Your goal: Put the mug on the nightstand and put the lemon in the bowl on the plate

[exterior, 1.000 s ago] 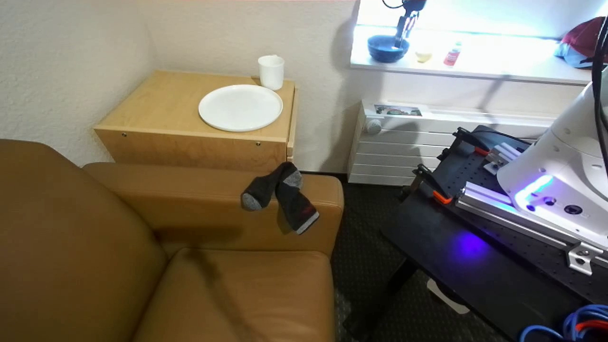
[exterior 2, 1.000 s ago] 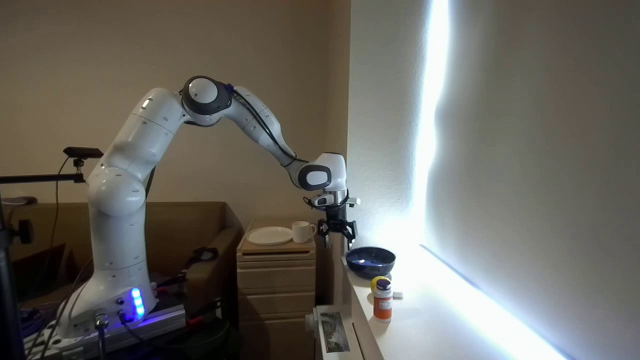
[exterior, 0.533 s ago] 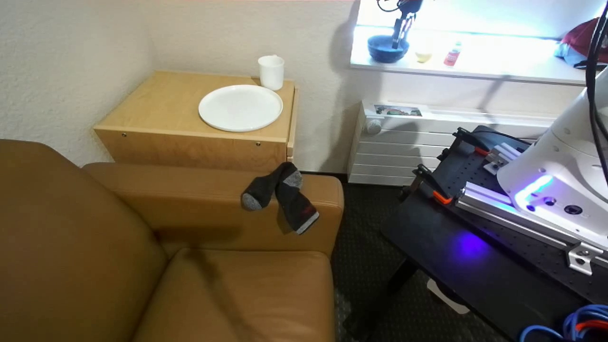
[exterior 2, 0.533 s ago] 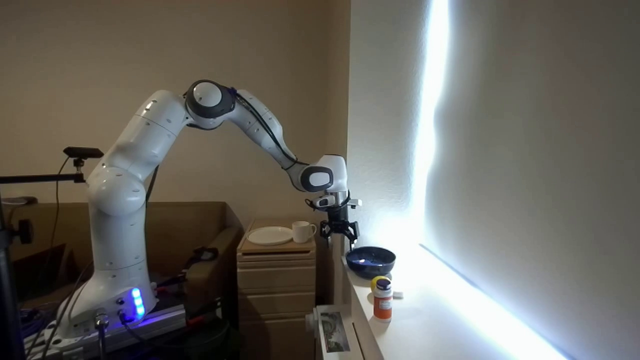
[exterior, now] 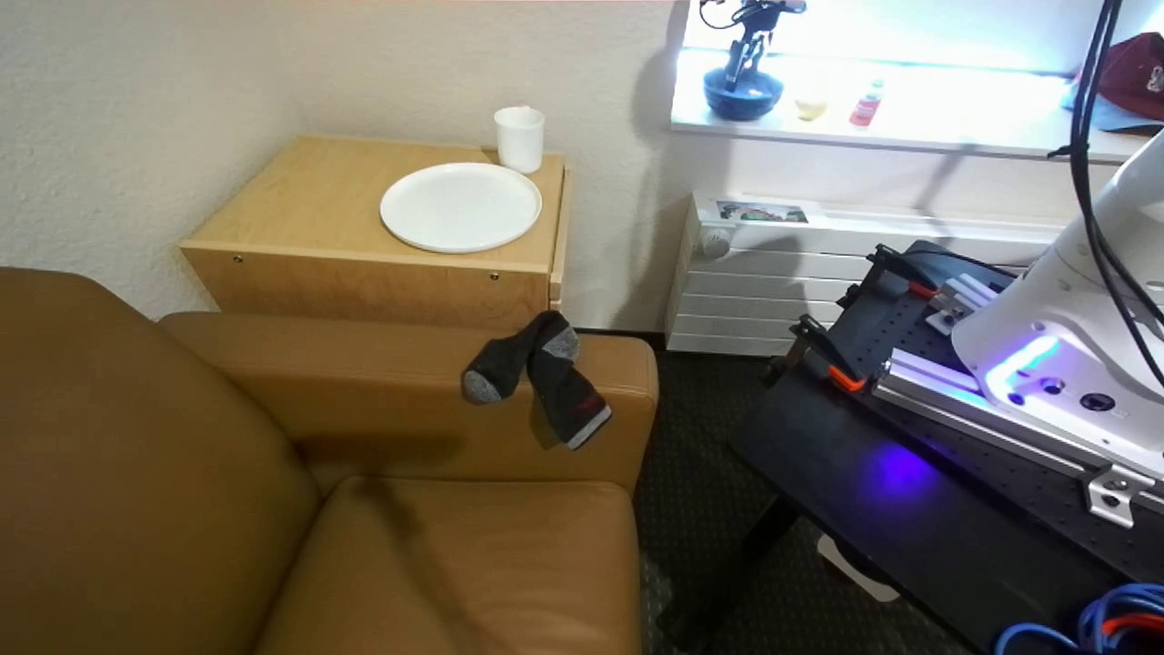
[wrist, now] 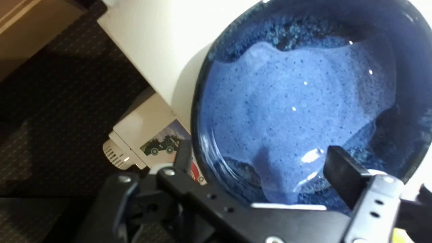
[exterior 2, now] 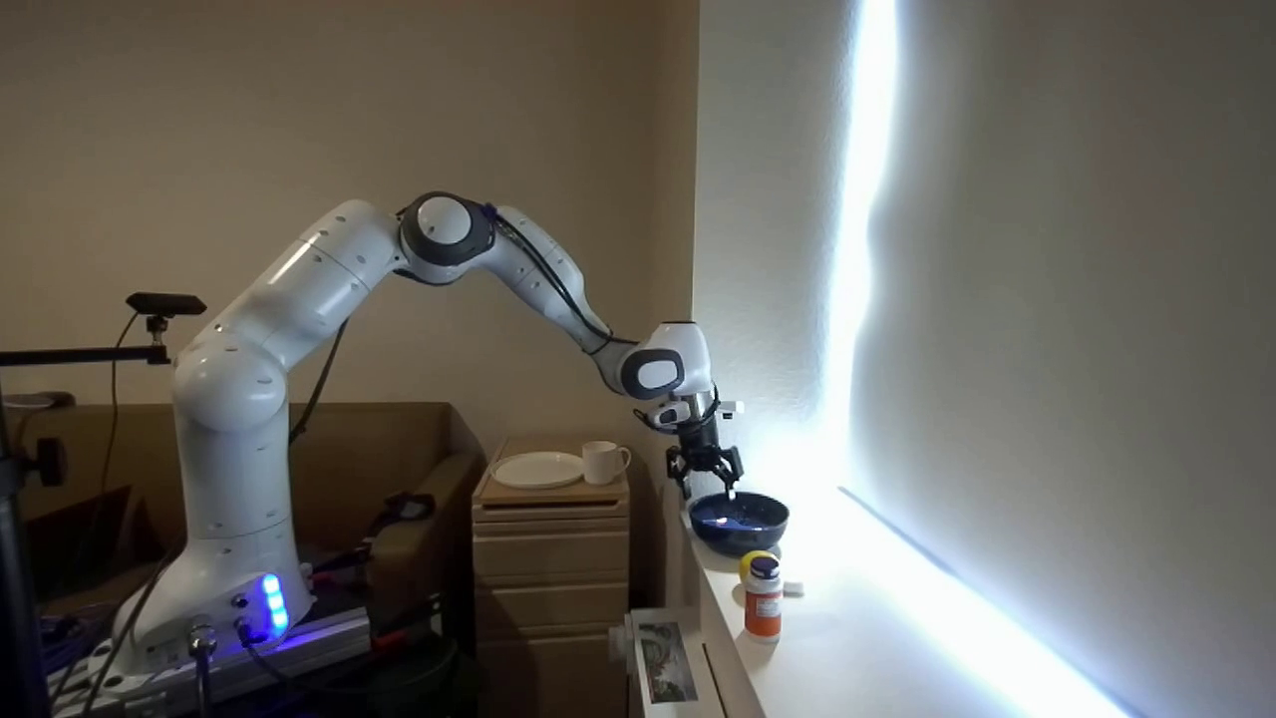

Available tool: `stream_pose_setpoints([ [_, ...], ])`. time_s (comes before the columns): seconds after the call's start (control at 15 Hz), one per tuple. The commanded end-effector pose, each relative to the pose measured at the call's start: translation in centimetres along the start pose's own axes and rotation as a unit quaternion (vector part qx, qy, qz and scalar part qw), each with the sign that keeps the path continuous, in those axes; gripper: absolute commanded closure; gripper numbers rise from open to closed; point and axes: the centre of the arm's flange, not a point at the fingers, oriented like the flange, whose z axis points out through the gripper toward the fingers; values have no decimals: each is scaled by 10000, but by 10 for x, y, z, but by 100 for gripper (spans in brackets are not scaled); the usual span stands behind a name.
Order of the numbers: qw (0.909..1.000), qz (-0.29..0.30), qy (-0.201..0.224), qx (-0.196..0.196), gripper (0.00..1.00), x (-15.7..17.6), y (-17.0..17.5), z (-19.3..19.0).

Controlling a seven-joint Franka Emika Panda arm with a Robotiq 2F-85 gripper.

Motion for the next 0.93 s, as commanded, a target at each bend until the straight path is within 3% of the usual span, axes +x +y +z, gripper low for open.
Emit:
stream_pose_setpoints([
  [0.0,9979,-159,-281,-565,0,-24,-4,20],
  [0.27,9956,-282,-236,-863,0,-25,-4,29],
  [0.33,9972,-233,-209,-678,0,-14,4,22],
  [0.8,9972,-170,92,-722,0,-10,7,48],
  [0.87,9970,-251,-15,-728,0,-11,9,41],
])
